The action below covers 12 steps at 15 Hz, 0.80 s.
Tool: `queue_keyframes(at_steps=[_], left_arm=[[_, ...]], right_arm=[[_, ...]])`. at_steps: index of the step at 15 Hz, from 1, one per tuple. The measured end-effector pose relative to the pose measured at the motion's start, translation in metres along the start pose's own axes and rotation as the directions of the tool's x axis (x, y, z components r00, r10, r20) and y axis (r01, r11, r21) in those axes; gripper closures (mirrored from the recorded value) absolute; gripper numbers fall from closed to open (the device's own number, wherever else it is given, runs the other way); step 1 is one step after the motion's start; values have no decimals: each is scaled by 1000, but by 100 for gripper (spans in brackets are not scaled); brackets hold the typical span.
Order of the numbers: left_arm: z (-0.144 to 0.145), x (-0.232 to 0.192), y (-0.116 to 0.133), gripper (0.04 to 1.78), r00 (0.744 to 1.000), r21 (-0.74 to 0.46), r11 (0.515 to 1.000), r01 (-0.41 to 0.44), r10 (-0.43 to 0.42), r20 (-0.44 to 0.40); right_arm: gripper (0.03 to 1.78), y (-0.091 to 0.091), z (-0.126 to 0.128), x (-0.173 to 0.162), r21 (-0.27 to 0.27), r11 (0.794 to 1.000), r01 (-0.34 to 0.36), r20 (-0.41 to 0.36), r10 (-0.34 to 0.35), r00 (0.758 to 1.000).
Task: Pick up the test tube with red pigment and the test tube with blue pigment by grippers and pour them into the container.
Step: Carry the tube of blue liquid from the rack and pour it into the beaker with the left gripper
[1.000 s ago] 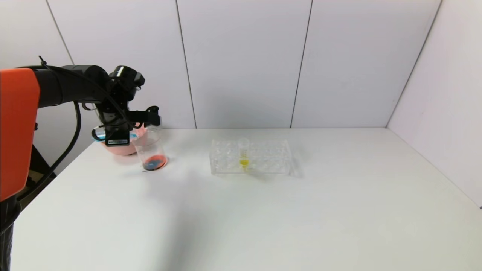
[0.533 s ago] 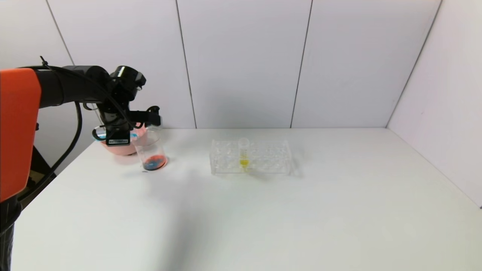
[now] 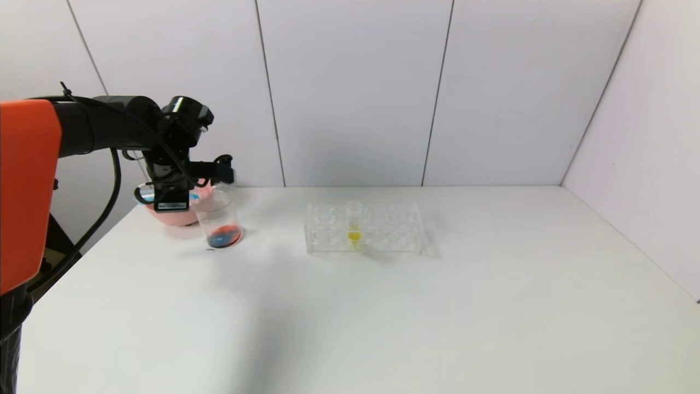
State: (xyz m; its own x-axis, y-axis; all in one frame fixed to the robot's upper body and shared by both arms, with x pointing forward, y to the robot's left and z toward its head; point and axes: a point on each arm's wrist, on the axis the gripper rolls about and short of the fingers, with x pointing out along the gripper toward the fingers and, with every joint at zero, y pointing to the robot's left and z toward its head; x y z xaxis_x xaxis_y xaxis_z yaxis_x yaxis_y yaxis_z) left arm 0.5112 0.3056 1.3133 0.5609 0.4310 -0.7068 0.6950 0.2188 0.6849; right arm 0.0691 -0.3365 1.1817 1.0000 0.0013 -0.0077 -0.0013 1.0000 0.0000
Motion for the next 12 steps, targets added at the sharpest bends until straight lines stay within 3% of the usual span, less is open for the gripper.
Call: queue_keyframes(at_steps=[12], left_arm=[[2, -1, -1, 134, 1000, 6, 1000, -9, 9, -21]], right_arm=[[4, 0, 0, 0, 0, 1000, 0, 0, 0, 1000]])
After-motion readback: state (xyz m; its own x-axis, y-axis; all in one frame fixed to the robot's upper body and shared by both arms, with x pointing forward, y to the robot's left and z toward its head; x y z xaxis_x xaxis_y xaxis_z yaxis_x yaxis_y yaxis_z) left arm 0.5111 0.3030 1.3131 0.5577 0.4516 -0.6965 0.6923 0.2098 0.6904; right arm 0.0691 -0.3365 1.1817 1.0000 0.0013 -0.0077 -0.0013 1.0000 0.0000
